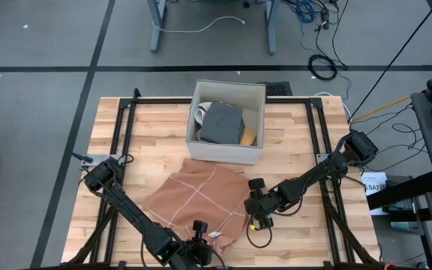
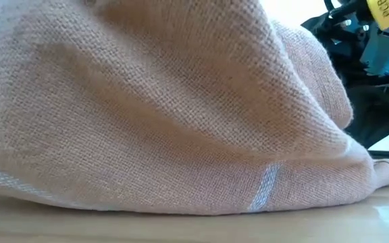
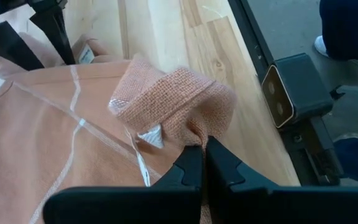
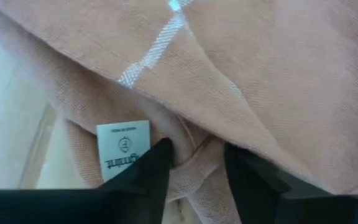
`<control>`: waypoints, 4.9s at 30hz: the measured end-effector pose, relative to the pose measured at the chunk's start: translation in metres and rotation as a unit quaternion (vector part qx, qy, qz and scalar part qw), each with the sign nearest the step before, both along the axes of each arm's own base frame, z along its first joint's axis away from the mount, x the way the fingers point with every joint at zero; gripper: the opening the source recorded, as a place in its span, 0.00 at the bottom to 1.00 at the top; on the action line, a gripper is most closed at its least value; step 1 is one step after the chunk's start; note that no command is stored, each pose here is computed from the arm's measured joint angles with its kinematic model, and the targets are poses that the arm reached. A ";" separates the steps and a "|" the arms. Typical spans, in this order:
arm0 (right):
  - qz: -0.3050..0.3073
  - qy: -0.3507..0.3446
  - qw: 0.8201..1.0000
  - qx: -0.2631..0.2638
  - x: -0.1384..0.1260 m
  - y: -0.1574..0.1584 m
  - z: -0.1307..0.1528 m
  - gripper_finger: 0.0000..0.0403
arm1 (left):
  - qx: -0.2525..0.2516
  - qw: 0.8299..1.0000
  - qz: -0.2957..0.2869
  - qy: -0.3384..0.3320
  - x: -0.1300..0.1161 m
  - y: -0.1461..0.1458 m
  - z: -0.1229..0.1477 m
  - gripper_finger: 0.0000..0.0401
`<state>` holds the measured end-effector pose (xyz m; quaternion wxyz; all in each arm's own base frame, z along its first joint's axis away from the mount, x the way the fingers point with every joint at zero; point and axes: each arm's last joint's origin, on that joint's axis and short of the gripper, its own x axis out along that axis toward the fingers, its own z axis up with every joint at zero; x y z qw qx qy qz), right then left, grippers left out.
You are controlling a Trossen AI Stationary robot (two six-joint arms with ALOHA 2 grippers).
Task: Fold towel
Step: Fold the brown towel with white checkered lines
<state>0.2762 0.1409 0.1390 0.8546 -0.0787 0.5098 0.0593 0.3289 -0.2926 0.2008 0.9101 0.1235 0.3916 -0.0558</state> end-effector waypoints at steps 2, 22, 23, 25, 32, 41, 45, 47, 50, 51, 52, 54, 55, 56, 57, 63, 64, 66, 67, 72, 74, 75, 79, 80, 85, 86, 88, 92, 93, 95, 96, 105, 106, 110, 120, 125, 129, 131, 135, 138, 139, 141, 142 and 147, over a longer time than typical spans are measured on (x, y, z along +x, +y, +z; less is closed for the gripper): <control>0.007 0.000 1.000 -0.002 0.000 0.000 0.000 0.32 | 0.000 1.000 0.000 0.000 0.000 0.000 0.000 0.00; 0.070 -0.050 0.996 0.026 -0.046 0.029 0.057 0.01 | 0.021 0.997 0.046 0.064 -0.016 0.005 -0.008 0.00; 0.075 -0.055 0.995 0.029 -0.052 0.033 0.061 0.01 | 0.022 0.997 0.047 0.064 -0.016 0.006 -0.009 0.00; 0.085 -0.058 0.994 0.032 -0.063 0.039 0.067 0.01 | 0.023 0.997 0.047 0.062 -0.016 0.005 -0.008 0.00; 0.092 -0.062 0.994 0.009 -0.096 0.063 0.067 0.01 | 0.038 0.997 0.055 0.049 -0.015 0.006 -0.008 0.00; 0.112 -0.109 0.988 -0.005 -0.120 0.084 0.070 0.01 | 0.052 0.994 0.071 0.059 -0.010 0.017 -0.009 0.00; 0.114 -0.123 0.986 -0.009 -0.129 0.090 0.070 0.01 | 0.058 0.993 0.088 0.057 -0.009 0.021 -0.009 0.00; 0.120 -0.128 0.984 -0.010 -0.133 0.092 0.070 0.01 | 0.062 0.992 0.095 0.056 -0.008 0.023 -0.009 0.00; 0.123 -0.138 0.983 -0.014 -0.139 0.095 0.071 0.01 | 0.071 0.990 0.114 0.053 -0.007 0.027 -0.009 0.00; 0.124 -0.141 0.982 -0.015 -0.141 0.096 0.071 0.01 | 0.073 0.988 0.122 0.052 -0.007 0.029 -0.009 0.00; 0.124 -0.145 0.981 -0.017 -0.143 0.097 0.071 0.01 | 0.075 0.987 0.130 0.051 -0.006 0.031 -0.010 0.00; 0.126 -0.151 0.980 -0.020 -0.146 0.099 0.071 0.01 | 0.074 0.985 0.145 0.050 -0.005 0.035 -0.010 0.00; 0.126 -0.155 0.980 -0.023 -0.147 0.099 0.071 0.01 | 0.074 0.984 0.152 0.050 -0.004 0.036 -0.010 0.00; 0.127 -0.158 0.979 -0.025 -0.149 0.100 0.071 0.01 | 0.071 0.983 0.160 0.048 -0.003 0.038 -0.010 0.00; 0.128 -0.163 0.978 -0.028 -0.150 0.101 0.072 0.01 | 0.068 0.982 0.169 0.047 -0.002 0.040 -0.010 0.00; 0.133 -0.181 0.974 -0.040 -0.157 0.104 0.072 0.01 | 0.046 0.967 0.249 0.034 0.002 0.053 -0.010 0.00; 0.133 -0.183 0.973 -0.040 -0.158 0.104 0.072 0.01 | 0.042 0.964 0.260 0.033 0.003 0.055 -0.010 0.00; 0.139 -0.178 0.973 -0.036 -0.160 0.105 0.072 0.01 | 0.054 0.959 0.275 0.049 0.000 0.060 -0.012 0.00; 0.140 -0.182 0.973 -0.038 -0.161 0.106 0.072 0.01 | 0.052 0.957 0.282 0.047 0.000 0.061 -0.013 0.00; 0.132 -0.186 0.973 -0.037 -0.163 0.107 0.071 0.01 | 0.042 0.948 0.311 0.047 -0.001 0.064 -0.013 0.00; 0.119 -0.178 0.976 -0.028 -0.163 0.107 0.069 0.00 | 0.042 0.950 0.305 0.045 0.000 0.063 -0.013 0.00; 0.113 -0.173 0.978 -0.023 -0.163 0.106 0.069 0.00 | 0.042 0.952 0.300 0.044 0.001 0.063 -0.012 0.00; 0.095 -0.158 0.983 -0.004 -0.163 0.106 0.067 0.04 | 0.039 0.957 0.285 0.048 0.000 0.059 -0.012 0.00; 0.091 -0.156 0.983 0.001 -0.163 0.106 0.067 0.05 | 0.040 0.957 0.283 0.051 0.000 0.059 -0.013 0.00; 0.062 -0.120 0.990 0.035 -0.164 0.106 0.064 0.05 | 0.030 0.958 0.278 0.068 -0.002 0.058 -0.014 0.00; 0.052 -0.120 0.991 0.036 -0.164 0.105 0.064 0.04 | 0.030 0.958 0.278 0.068 -0.002 0.058 -0.014 0.00; 0.040 -0.119 0.991 0.038 -0.164 0.104 0.063 0.01 | 0.026 0.958 0.277 0.068 -0.001 0.057 -0.014 0.01; 0.017 -0.123 0.991 0.044 -0.162 0.103 0.063 0.02 | 0.020 0.958 0.277 0.067 0.000 0.057 -0.014 0.07; 0.009 -0.130 0.991 0.042 -0.160 0.102 0.063 0.03 | 0.017 0.959 0.276 0.067 0.000 0.057 -0.014 0.09; -0.005 -0.149 0.988 0.035 -0.157 0.101 0.064 0.07 | 0.011 0.959 0.275 0.068 0.000 0.056 -0.014 0.14; -0.011 -0.154 0.987 0.032 -0.155 0.100 0.063 0.09 | 0.010 0.959 0.275 0.067 0.001 0.056 -0.014 0.16; -0.074 -0.150 0.986 0.004 -0.128 0.092 0.047 0.32 | 0.006 0.958 0.279 0.066 0.000 0.056 -0.013 0.29; -0.079 -0.150 0.986 0.002 -0.125 0.091 0.046 0.33 | 0.010 0.957 0.281 0.069 -0.001 0.057 -0.012 0.30; -0.077 -0.158 0.984 0.004 -0.114 0.091 0.044 0.36 | 0.035 0.945 0.308 0.103 -0.010 0.067 -0.007 0.30; -0.065 -0.174 0.983 0.013 -0.105 0.093 0.046 0.35 | 0.050 0.918 0.347 0.186 -0.017 0.084 -0.009 0.29; -0.058 -0.182 0.981 0.020 -0.102 0.094 0.048 0.35 | 0.054 0.946 0.299 0.113 -0.004 0.076 0.000 0.29; -0.060 -0.181 0.982 0.018 -0.100 0.093 0.048 0.35 | 0.016 0.981 0.187 0.050 0.018 0.059 0.006 0.29; -0.058 -0.181 0.982 0.016 -0.100 0.092 0.048 0.35 | -0.010 0.992 0.120 0.027 0.029 0.052 0.008 0.29; -0.056 -0.179 0.982 0.017 -0.100 0.093 0.048 0.35 | -0.035 0.998 0.033 0.038 0.042 0.053 -0.004 0.29; -0.048 -0.163 0.985 0.028 -0.101 0.094 0.047 0.35 | -0.044 0.996 0.025 0.079 0.049 0.066 -0.022 0.29; -0.046 -0.160 0.986 0.030 -0.101 0.094 0.047 0.35 | -0.053 0.994 0.019 0.093 0.051 0.070 -0.028 0.29; -0.047 -0.158 0.986 0.033 -0.101 0.094 0.047 0.35 | -0.058 0.990 0.019 0.125 0.053 0.079 -0.043 0.29; -0.045 -0.154 0.986 0.036 -0.101 0.094 0.046 0.35 | -0.057 0.988 0.024 0.139 0.052 0.083 -0.049 0.29; -0.039 -0.136 0.989 0.044 -0.103 0.094 0.045 0.35 | -0.031 0.976 0.065 0.206 0.041 0.098 -0.057 0.29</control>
